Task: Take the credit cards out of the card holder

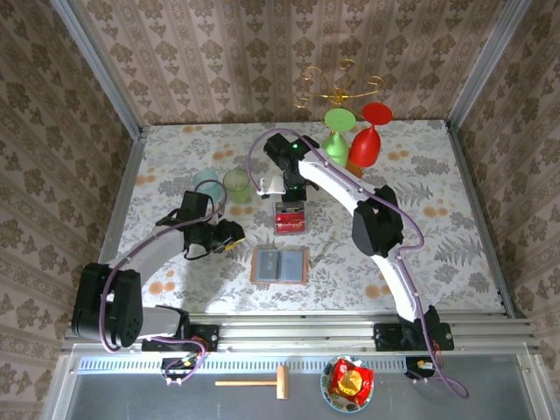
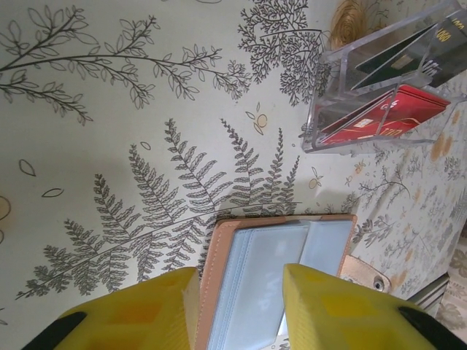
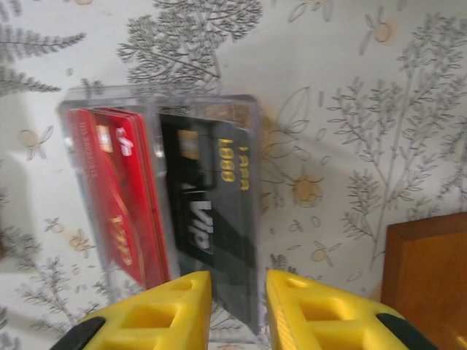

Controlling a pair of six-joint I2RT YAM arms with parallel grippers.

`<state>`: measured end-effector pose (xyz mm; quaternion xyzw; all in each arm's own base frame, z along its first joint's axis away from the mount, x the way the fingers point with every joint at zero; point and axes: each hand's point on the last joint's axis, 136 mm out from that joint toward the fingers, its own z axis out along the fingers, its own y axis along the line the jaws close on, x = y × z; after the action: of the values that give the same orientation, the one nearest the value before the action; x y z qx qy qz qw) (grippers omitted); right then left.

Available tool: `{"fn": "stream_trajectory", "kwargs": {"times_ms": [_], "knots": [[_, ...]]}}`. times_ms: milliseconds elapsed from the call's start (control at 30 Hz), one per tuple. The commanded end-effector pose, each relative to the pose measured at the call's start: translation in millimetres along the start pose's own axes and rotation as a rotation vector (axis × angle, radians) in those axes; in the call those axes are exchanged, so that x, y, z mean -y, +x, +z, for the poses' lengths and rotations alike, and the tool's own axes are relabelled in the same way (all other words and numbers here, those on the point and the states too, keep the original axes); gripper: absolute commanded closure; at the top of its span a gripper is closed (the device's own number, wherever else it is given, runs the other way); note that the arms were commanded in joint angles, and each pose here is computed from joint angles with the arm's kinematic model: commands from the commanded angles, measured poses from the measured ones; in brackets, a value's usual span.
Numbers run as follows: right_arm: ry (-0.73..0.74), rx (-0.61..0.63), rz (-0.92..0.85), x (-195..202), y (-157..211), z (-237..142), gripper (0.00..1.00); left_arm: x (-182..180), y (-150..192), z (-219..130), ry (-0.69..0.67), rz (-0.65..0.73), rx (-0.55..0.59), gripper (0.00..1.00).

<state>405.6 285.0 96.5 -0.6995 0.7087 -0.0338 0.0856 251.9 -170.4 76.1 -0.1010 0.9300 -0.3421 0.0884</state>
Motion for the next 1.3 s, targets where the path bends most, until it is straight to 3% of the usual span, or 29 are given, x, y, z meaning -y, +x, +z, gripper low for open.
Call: {"fn": "stream_trajectory", "kwargs": {"times_ms": [0, 300, 567, 733, 933, 1133, 1267], "knots": [[0.199, 0.052, 0.048, 29, -7, -51, 0.73, 4, 3, 6, 0.024, 0.016, -0.029, 0.65], [0.256, 0.282, 0.236, -9, -42, -99, 0.71, 9, 22, 30, 0.027, 0.047, -0.097, 0.68], [0.06, 0.476, 0.731, -77, -52, -84, 0.72, -6, 49, 48, 0.001, 0.023, -0.152, 0.69], [-0.05, 0.525, 1.063, -104, -36, -65, 0.75, -15, 72, 55, -0.024, 0.021, -0.177, 0.69], [-0.255, 0.552, 1.373, -138, -29, -43, 0.78, -8, 67, 45, -0.015, 0.021, -0.126, 0.7], [-0.394, 0.478, 1.508, -160, -28, -25, 0.79, 8, 59, 31, 0.003, 0.047, -0.089, 0.7], [-0.492, 0.478, 1.534, -168, -38, -19, 0.79, 2, 66, 36, -0.003, 0.033, -0.124, 0.8]]}}
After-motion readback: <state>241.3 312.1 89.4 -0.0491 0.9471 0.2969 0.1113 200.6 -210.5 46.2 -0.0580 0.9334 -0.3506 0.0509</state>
